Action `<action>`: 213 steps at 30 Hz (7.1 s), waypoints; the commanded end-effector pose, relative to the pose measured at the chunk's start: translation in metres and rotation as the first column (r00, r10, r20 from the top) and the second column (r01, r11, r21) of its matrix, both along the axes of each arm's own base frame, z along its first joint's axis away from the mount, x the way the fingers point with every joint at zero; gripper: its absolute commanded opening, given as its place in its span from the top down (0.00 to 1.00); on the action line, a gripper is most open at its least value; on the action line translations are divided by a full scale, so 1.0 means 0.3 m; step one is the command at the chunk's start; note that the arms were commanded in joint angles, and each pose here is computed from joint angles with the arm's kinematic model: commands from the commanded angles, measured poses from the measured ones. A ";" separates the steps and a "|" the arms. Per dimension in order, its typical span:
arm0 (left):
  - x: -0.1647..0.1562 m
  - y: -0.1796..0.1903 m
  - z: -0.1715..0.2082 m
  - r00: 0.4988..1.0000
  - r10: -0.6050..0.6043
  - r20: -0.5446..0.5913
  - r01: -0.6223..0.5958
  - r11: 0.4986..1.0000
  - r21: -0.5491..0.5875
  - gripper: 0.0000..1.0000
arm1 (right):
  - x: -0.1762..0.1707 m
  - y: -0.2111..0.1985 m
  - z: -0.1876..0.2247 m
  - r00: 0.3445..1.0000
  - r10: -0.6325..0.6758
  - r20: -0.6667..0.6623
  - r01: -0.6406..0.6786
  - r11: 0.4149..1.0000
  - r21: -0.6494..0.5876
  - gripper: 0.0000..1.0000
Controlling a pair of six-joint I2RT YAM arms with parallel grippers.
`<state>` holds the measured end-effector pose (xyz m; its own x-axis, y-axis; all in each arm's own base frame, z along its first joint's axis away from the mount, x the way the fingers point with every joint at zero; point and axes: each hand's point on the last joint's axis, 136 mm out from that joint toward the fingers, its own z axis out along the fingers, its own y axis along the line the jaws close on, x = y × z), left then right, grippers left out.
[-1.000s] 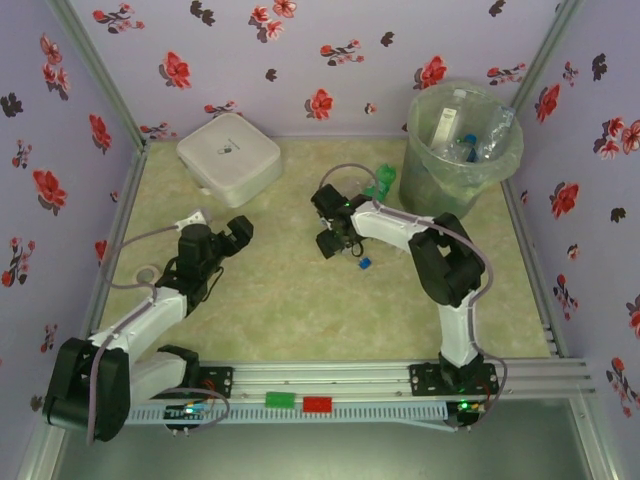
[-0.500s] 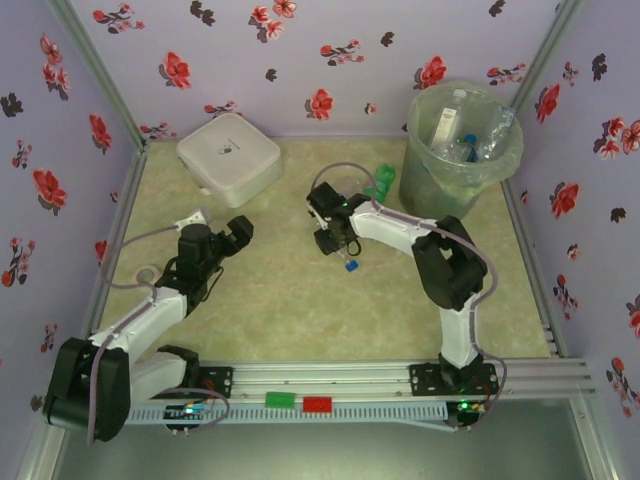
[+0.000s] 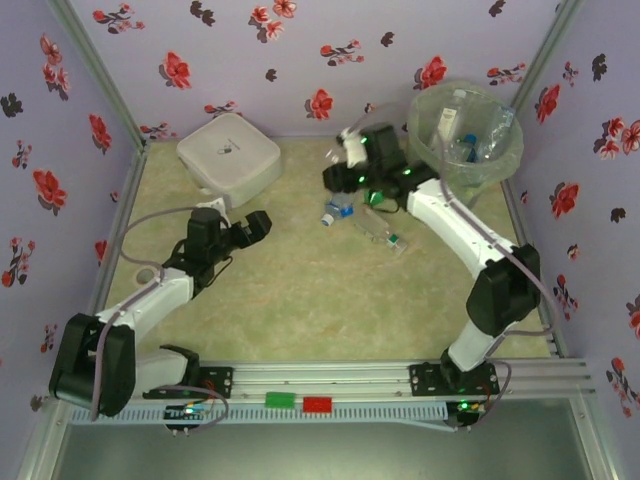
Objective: Put the plastic bottles in the bin
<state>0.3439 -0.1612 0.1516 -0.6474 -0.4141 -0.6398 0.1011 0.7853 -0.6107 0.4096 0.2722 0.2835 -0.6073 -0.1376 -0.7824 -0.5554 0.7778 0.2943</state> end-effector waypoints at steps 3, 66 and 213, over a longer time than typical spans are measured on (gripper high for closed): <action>-0.006 -0.094 -0.008 0.992 -0.122 -0.014 0.122 0.991 0.057 0.00 | 0.075 -0.250 0.362 0.966 -0.190 0.173 0.174 0.979 0.104 0.61; 0.190 -0.635 -0.214 0.843 -0.462 -0.275 0.532 0.788 0.309 0.17 | -0.224 -0.405 -0.113 0.871 -0.479 -0.111 0.491 0.831 0.263 0.00; 0.039 -0.017 0.087 0.998 -0.023 0.061 0.023 1.000 -0.003 0.00 | -0.247 -0.318 -0.220 0.961 -0.275 -0.027 0.268 0.951 -0.152 0.00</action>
